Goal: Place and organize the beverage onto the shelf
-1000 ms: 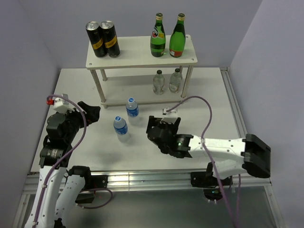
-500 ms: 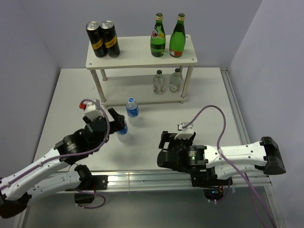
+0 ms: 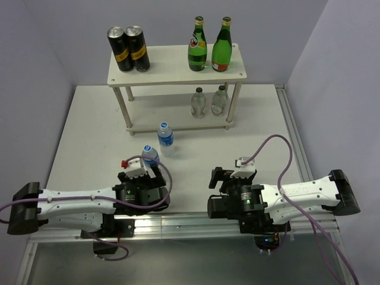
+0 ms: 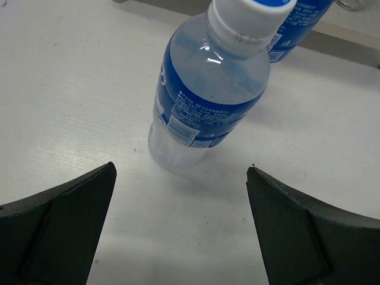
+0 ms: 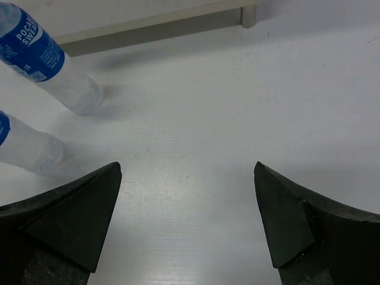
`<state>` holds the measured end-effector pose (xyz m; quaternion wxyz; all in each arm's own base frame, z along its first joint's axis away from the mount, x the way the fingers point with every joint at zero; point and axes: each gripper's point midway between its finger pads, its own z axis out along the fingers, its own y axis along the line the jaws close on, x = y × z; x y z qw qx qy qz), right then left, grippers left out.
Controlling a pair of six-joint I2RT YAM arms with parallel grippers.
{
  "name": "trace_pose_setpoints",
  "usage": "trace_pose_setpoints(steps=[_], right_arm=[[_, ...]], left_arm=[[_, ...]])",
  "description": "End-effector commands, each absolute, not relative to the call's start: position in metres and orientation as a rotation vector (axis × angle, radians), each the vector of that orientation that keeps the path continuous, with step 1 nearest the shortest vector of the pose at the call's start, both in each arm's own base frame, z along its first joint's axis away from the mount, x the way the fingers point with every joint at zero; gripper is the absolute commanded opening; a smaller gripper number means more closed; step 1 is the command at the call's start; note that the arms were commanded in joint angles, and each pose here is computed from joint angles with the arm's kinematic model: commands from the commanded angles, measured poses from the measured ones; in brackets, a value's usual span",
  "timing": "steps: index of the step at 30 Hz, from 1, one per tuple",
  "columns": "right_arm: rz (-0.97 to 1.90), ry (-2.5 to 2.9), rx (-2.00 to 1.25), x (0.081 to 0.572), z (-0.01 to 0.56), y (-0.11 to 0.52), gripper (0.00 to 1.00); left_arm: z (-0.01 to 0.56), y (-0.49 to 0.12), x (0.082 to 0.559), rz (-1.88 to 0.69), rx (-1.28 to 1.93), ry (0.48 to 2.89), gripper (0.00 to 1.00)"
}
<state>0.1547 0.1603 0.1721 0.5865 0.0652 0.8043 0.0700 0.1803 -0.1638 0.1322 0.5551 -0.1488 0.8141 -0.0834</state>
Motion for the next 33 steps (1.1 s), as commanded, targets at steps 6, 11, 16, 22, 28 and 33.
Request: trace_pose_setpoints(steps=[6, 11, 16, 22, 28, 33], right_arm=[[0.208, 1.812, 0.204, 0.158, 0.184, 0.149, 1.00], [0.216, 1.812, 0.208, 0.158, 0.185, 0.147, 1.00], [0.218, 1.812, 0.219, 0.158, 0.186, 0.142, 1.00], [0.216, 1.814, 0.220, 0.158, 0.183, 0.142, 1.00], [0.204, 1.809, 0.223, 0.159, 0.183, 0.141, 1.00], [0.210, 1.808, 0.233, 0.158, 0.182, 0.138, 1.00]], left_arm=[[0.145, -0.178, 0.199, -0.157, -0.350, 1.732, 0.99], [0.119, -0.189, 0.216, -0.178, -0.273, 1.772, 0.99], [0.105, -0.182, 0.239, -0.190, -0.283, 1.788, 0.99], [0.100, -0.176, 0.263, -0.159, -0.235, 1.786, 0.93], [0.099, -0.176, 0.289, -0.098, -0.251, 1.800, 0.27], [0.115, -0.170, 0.298, -0.053, -0.235, 1.781, 0.00]])
